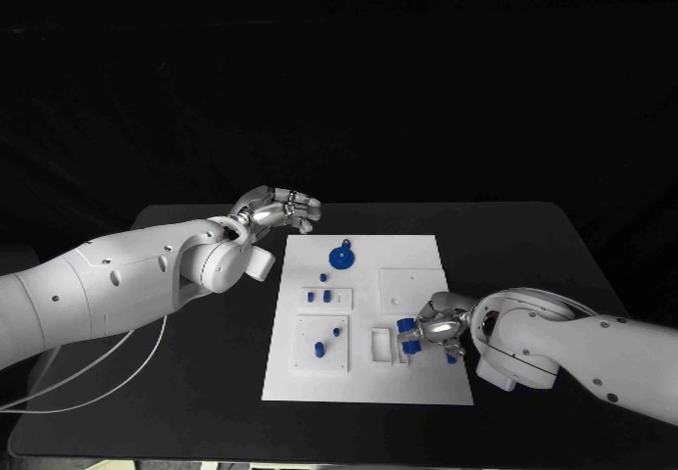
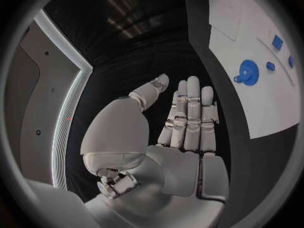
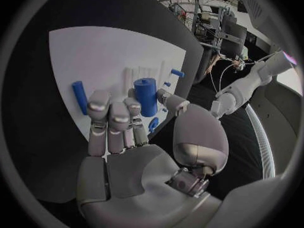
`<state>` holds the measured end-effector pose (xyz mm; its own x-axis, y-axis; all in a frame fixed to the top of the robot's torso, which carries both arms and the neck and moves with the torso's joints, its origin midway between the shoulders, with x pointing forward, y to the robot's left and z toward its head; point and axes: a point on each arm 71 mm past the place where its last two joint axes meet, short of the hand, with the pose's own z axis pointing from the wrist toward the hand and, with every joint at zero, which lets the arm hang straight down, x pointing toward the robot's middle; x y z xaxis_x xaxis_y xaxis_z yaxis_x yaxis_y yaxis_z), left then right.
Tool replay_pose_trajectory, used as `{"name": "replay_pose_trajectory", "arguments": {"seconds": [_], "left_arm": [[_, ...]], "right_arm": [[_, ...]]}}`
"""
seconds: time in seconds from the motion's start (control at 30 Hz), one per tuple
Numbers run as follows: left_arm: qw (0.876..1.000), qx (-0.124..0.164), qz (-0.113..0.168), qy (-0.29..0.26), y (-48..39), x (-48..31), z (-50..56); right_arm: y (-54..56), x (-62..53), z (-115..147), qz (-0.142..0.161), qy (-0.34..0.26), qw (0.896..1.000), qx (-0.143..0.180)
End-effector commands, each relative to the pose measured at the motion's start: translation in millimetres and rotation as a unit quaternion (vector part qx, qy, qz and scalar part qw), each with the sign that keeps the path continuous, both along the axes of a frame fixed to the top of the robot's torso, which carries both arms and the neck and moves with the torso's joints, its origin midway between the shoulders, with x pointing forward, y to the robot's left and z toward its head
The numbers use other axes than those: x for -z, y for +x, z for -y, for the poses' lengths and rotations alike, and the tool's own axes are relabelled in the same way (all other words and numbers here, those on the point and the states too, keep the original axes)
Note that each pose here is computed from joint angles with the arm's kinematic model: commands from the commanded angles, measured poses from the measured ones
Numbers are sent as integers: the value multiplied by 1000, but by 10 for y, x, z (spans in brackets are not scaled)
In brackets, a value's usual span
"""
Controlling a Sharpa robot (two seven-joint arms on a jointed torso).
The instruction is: Assemble the parts on the task board
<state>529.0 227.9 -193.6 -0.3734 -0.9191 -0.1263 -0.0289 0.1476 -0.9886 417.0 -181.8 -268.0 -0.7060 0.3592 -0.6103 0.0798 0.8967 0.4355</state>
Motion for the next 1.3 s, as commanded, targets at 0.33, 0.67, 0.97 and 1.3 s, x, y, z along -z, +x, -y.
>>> {"name": "replay_pose_trajectory", "arguments": {"seconds": [0.33,0.67,0.97,1.3], "left_arm": [[1000,8,0,-6,-8,-10,32],[1000,7,0,-6,-9,-9,27],[1000,9,-1,-6,-9,-9,34],[1000,9,-1,-6,-9,-8,38]], "right_arm": [[13,78,-262,-36,5,999,-20],[21,155,-314,-26,-10,999,-30],[31,184,-346,-23,-14,999,-34],[28,188,-359,-23,-13,999,-36]]}}
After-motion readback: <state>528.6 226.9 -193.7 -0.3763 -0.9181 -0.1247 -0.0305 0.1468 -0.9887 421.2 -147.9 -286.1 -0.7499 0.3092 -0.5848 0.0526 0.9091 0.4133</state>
